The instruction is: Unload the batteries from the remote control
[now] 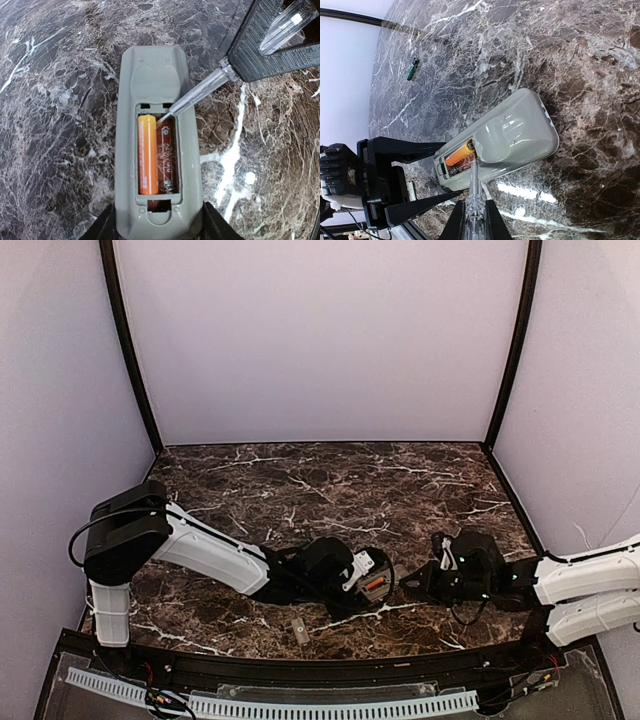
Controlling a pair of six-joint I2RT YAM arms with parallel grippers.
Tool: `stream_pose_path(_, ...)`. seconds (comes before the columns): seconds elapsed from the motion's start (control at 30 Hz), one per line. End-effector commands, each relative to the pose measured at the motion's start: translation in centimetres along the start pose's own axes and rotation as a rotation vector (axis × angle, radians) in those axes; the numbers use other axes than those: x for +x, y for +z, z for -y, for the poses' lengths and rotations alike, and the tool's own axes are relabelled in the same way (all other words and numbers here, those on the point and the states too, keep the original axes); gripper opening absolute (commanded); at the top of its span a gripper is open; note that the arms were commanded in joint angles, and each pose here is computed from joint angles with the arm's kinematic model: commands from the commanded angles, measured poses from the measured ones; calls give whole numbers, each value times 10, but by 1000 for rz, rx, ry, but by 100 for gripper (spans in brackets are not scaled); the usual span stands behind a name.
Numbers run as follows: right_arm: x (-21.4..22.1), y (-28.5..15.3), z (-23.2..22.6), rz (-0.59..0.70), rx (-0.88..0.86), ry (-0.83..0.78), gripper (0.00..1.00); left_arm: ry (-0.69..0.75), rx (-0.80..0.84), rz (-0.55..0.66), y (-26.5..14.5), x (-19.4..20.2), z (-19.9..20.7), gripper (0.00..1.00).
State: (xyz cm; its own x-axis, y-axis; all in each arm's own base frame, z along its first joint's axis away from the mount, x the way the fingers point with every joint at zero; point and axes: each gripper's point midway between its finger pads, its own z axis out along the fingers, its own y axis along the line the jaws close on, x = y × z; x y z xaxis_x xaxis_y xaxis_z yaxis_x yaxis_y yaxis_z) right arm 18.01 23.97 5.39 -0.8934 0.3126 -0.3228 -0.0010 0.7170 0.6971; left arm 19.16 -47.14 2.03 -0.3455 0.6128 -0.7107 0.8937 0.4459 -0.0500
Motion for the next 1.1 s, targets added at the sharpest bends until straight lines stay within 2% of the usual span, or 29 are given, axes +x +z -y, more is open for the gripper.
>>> stream_pose_path(0.0, 21, 3, 55, -27, 128, -22, 0, -31, 77, -46, 18, 16, 14, 0)
stream_pose_path(0.13, 20, 3, 44, -15, 51, -75, 0, -23, 86, -47, 20, 17, 16, 0)
stream_pose_path(0.77, 13, 5, -2, -42, -57, -300, 0, 49, 100, -67, 23, 17, 18, 0)
stream_pose_path(1.07, 0, 4, -18, 13, -74, -395, 0, 69, 115, -91, 27, 23, 21, 0)
